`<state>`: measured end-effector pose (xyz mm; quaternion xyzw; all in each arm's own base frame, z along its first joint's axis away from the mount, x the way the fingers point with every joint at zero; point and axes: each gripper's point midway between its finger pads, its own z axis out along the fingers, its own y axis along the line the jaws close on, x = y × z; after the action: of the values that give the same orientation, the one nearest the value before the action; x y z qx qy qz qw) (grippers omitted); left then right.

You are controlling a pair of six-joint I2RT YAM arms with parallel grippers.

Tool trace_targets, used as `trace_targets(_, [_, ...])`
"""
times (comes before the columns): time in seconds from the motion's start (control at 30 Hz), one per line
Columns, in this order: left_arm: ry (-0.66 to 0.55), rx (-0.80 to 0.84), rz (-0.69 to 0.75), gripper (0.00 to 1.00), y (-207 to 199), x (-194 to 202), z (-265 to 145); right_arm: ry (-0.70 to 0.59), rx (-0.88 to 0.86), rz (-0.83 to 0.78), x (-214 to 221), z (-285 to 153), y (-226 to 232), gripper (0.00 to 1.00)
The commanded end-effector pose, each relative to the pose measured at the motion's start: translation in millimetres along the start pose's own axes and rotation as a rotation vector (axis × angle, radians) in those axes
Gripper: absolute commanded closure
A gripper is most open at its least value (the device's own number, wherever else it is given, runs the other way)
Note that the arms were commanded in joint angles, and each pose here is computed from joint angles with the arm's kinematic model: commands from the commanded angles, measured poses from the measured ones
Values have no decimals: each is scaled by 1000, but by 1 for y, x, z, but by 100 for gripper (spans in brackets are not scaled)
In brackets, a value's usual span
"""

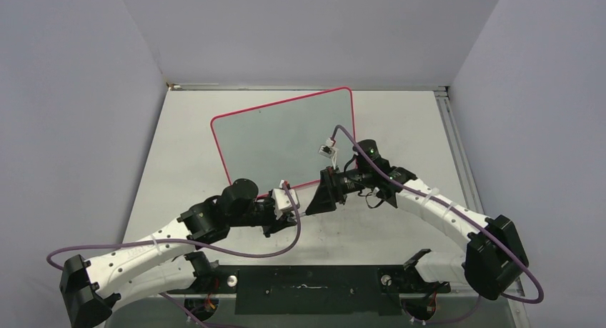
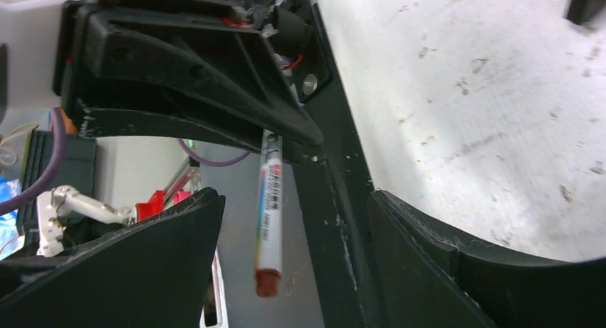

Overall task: Write a sentence on the whiteboard
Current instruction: Open the whiteboard marker at the center of the board.

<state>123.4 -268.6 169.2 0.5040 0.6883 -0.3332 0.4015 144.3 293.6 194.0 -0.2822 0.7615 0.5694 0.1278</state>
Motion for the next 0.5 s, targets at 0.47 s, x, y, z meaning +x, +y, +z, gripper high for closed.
trace_targets(0.47, [-61,48,-23,100,-3,-21,1,5,-153,-110,0,22,44,51])
